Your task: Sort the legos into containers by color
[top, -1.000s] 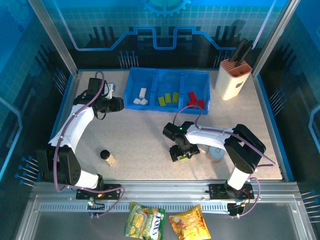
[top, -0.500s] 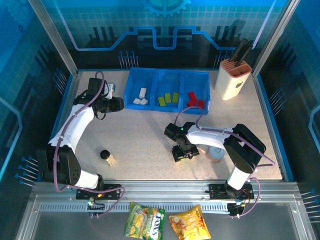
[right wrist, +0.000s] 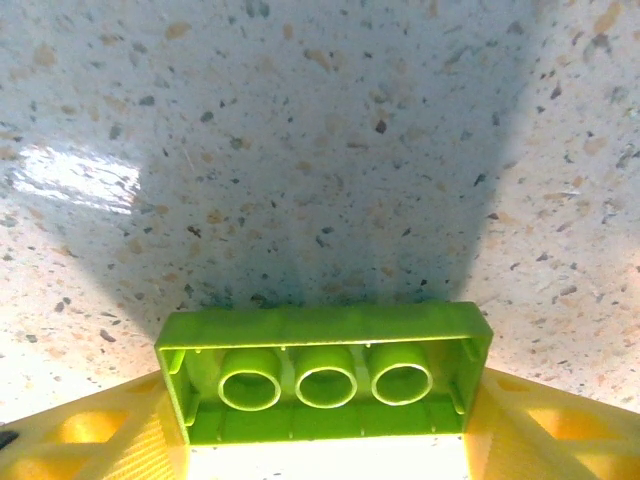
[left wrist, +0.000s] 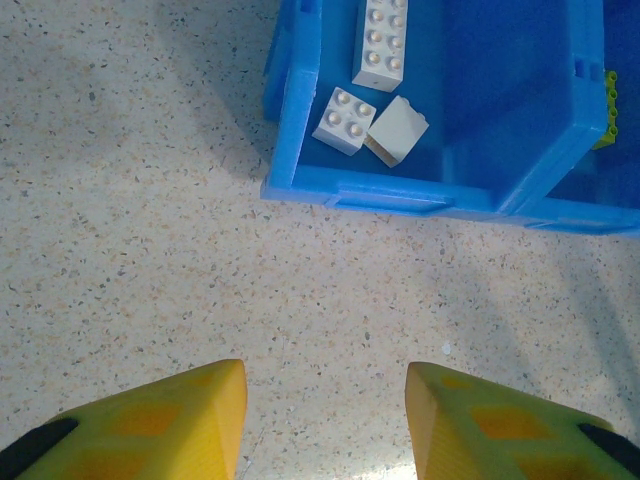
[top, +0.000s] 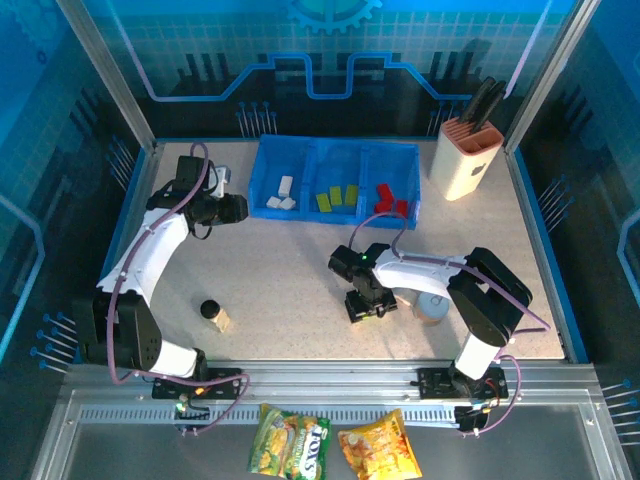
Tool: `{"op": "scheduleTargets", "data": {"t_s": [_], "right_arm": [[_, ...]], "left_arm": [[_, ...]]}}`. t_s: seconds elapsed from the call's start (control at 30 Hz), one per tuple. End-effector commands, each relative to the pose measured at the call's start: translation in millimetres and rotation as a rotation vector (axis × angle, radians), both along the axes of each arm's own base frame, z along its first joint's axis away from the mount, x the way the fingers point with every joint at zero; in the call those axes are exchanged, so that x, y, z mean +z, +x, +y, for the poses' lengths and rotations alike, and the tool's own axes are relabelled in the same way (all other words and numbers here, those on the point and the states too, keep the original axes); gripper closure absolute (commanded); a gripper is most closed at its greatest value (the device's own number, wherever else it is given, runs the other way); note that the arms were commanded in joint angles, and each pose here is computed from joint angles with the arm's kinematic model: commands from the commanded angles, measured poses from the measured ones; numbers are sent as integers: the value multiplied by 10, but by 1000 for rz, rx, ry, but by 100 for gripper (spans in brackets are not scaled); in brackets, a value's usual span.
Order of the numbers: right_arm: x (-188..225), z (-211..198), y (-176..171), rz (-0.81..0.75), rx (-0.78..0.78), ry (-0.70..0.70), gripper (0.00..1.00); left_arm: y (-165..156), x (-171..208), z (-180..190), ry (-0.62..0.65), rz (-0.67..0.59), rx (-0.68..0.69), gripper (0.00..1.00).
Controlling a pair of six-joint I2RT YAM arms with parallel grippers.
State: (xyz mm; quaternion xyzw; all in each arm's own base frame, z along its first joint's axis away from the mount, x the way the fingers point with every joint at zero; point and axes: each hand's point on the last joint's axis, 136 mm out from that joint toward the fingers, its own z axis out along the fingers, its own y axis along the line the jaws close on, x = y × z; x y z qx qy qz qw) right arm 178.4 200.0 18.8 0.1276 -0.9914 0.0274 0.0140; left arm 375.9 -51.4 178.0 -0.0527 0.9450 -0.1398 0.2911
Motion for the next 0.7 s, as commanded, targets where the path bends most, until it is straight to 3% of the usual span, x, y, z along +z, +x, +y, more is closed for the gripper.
{"op": "scheduleTargets", "data": {"t_s": [0.0, 0.3, 0.67], "right_arm": [[112, 23, 60, -10, 2, 6, 35], [307, 145, 297, -55, 11, 41, 35], [562, 454, 988, -148, -23, 127, 37]], "left_arm": [[9, -5, 4, -16, -6, -5, 53], [8, -11, 2, -21, -3, -6, 53], [3, 18, -8, -27, -11, -7, 53]]}}
